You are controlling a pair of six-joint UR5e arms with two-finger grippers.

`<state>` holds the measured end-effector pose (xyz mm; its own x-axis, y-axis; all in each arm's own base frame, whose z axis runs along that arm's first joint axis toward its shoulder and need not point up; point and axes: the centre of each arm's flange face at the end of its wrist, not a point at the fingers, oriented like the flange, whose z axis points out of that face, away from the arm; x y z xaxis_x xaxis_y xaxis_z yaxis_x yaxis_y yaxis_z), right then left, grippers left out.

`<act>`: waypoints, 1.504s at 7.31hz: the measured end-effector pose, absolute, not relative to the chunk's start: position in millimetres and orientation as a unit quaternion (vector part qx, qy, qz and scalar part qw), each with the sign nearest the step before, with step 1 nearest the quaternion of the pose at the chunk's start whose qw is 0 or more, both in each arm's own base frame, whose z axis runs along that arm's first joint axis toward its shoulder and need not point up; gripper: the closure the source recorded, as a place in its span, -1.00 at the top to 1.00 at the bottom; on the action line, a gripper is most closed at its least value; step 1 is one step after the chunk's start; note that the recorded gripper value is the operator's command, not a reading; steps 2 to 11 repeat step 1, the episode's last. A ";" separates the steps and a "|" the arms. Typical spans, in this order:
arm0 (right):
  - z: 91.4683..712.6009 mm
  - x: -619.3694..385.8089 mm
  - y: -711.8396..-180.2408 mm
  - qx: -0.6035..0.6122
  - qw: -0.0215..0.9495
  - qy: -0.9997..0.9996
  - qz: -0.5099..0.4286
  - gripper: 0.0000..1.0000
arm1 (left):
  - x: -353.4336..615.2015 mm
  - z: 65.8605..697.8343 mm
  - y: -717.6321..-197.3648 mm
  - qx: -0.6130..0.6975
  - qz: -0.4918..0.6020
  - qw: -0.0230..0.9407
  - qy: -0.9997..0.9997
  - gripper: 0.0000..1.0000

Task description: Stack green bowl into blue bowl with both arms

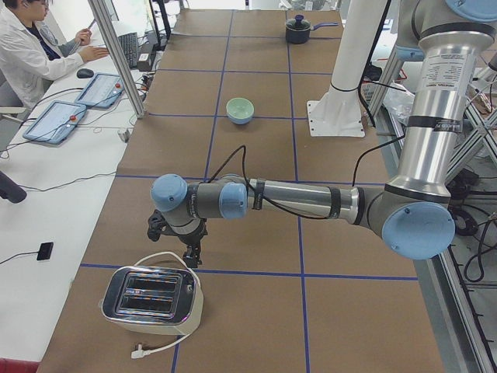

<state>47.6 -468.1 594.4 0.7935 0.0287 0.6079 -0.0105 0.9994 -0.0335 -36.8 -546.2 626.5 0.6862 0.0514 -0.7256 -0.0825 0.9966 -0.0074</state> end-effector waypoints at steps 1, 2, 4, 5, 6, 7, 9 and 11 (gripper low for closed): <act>594.4 47.4 -468.4 -0.014 0.947 -0.322 0.010 1.00 | -36.7 627.1 -545.5 -0.020 0.036 0.918 0.394 0.99; 594.4 47.4 -468.4 -0.014 0.947 -0.322 0.010 1.00 | -36.7 627.1 -545.5 -0.020 0.036 0.918 0.394 0.99; 594.4 47.4 -468.4 -0.014 0.947 -0.322 0.010 1.00 | -36.7 627.1 -545.5 -0.020 0.036 0.918 0.394 0.99; 594.4 47.4 -468.4 -0.014 0.947 -0.322 0.010 1.00 | -36.7 627.1 -545.5 -0.020 0.036 0.918 0.394 0.99; 594.4 47.4 -468.4 -0.014 0.947 -0.322 0.010 1.00 | -36.7 627.1 -545.5 -0.020 0.036 0.918 0.394 0.99; 594.4 47.4 -468.4 -0.014 0.947 -0.322 0.010 1.00 | -36.7 627.1 -545.5 -0.020 0.036 0.918 0.394 0.99; 594.4 47.4 -468.4 -0.014 0.947 -0.322 0.010 1.00 | -36.7 627.1 -545.5 -0.020 0.036 0.918 0.394 0.99; 594.4 47.4 -468.4 -0.014 0.947 -0.322 0.010 1.00 | -36.7 627.1 -545.5 -0.020 0.036 0.918 0.394 0.99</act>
